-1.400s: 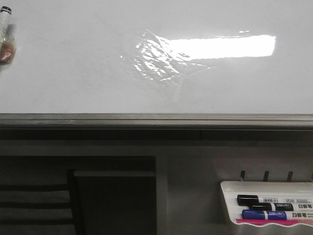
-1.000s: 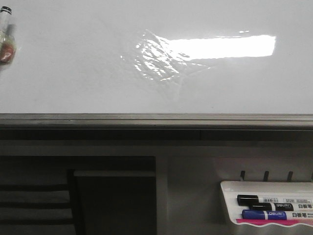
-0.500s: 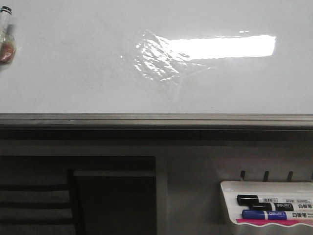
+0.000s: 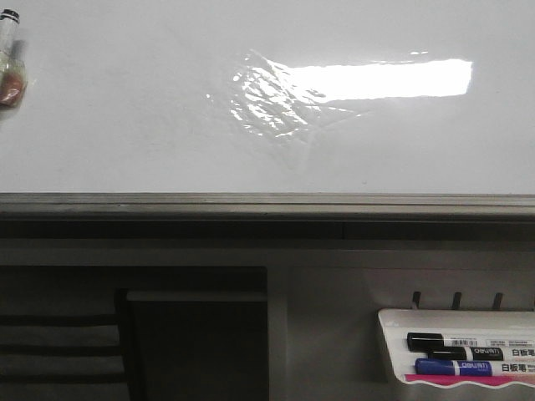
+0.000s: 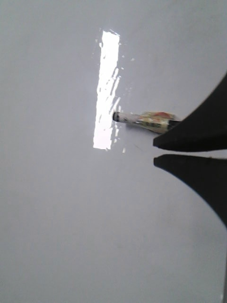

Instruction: Write number 7 on whiteboard

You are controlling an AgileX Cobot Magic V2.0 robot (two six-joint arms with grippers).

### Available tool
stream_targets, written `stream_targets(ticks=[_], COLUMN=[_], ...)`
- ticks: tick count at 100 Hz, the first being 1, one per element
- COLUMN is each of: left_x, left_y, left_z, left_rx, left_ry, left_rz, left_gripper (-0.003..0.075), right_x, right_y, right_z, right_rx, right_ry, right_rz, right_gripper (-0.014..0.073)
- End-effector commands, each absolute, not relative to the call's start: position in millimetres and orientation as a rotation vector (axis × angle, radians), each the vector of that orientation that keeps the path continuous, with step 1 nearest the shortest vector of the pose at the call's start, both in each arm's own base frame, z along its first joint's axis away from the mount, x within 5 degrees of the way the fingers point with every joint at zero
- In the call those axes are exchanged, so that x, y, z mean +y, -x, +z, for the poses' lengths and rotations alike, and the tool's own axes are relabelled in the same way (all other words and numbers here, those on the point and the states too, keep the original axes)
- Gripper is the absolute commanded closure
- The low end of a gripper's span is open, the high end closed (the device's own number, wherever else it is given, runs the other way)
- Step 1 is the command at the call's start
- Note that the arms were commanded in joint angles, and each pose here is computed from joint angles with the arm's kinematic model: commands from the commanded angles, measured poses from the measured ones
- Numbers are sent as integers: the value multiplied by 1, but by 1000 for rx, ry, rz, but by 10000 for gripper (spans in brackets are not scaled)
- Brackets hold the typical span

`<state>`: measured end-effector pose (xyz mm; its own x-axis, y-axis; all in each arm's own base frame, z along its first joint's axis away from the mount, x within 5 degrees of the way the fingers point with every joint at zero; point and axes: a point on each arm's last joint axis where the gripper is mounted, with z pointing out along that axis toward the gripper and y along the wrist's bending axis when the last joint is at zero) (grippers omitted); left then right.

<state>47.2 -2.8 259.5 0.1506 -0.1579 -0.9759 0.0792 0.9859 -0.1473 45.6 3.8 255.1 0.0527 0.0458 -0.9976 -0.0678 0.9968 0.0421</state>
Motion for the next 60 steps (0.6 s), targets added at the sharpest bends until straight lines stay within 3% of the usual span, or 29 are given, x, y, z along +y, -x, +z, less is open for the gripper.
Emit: stream_targets(ticks=[1,24,60], left_x=[-3,-4,-5], left_y=[-44,-57,-77], left_z=[299,349,353], left_rx=[1342,1478,1586], left_ry=[72,55,55], left_rz=[-181,-160,-153], left_gripper=[741,741,741], right_x=[3,4,5], right_y=[-45,-65,-89], right_z=[288,332,338], right_rx=[1480,1609,1753], right_ry=[18,40,54], right_rz=[76,55,41], right_gripper=[666,666,666])
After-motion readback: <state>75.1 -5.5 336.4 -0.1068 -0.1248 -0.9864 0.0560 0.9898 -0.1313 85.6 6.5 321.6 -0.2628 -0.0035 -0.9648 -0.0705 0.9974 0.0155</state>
